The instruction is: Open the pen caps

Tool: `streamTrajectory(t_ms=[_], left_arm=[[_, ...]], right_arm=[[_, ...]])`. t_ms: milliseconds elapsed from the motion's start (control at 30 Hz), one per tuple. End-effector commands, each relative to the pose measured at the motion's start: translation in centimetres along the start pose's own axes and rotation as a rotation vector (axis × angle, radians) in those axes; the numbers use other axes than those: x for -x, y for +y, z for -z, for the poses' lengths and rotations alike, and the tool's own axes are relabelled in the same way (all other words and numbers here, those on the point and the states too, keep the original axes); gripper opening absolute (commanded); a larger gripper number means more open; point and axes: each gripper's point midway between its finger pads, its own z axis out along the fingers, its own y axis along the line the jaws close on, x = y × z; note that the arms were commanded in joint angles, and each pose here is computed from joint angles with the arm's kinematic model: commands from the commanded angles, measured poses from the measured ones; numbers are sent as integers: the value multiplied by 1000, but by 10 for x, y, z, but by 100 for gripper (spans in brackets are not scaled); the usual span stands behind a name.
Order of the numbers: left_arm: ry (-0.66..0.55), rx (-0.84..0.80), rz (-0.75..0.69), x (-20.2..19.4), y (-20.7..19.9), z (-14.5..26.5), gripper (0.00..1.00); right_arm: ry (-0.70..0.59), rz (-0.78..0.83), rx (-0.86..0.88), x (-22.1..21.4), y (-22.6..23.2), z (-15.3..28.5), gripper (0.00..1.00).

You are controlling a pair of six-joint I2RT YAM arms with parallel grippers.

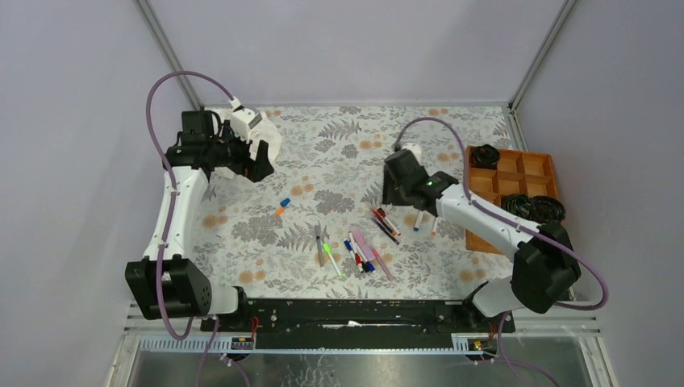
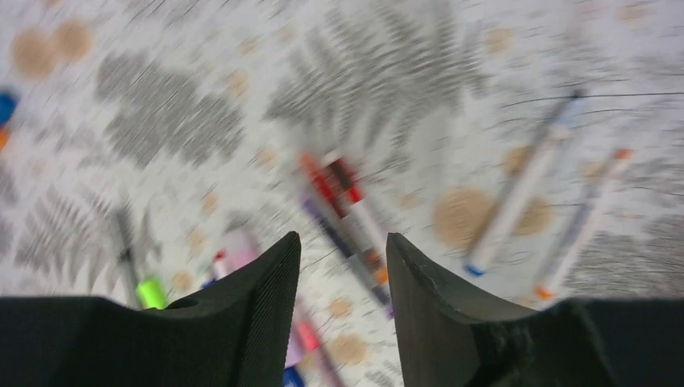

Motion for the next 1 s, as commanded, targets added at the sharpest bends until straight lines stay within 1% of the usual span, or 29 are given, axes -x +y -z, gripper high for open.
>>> streamTrajectory(t_ms=[0,133,233,367,667,767,967], left_arm=[[38,-4,35,-20,2,-8,98],[70,-57,47,-35,-7,-13,99],[78,-85,47,-38,-12,-14,99],[93,-107,38,-42,-18,-15,99],[110,-130,22,-48,-28,-20,99],[110,-142,24,-49,-30,-21,99],[107,-161,25,-48,-35,-23,99]], right_arm=[[102,140,178,-49,54,18,48],[172,207,226,-90,76,15,43],[206,241,271,-106,93,12,41],[230,290,298,-118,111,8,40],[293,337,212,-143,96,-20,34],[293,338,202,-145,92,-21,32],[275,354,177,-141,86,-22,32]])
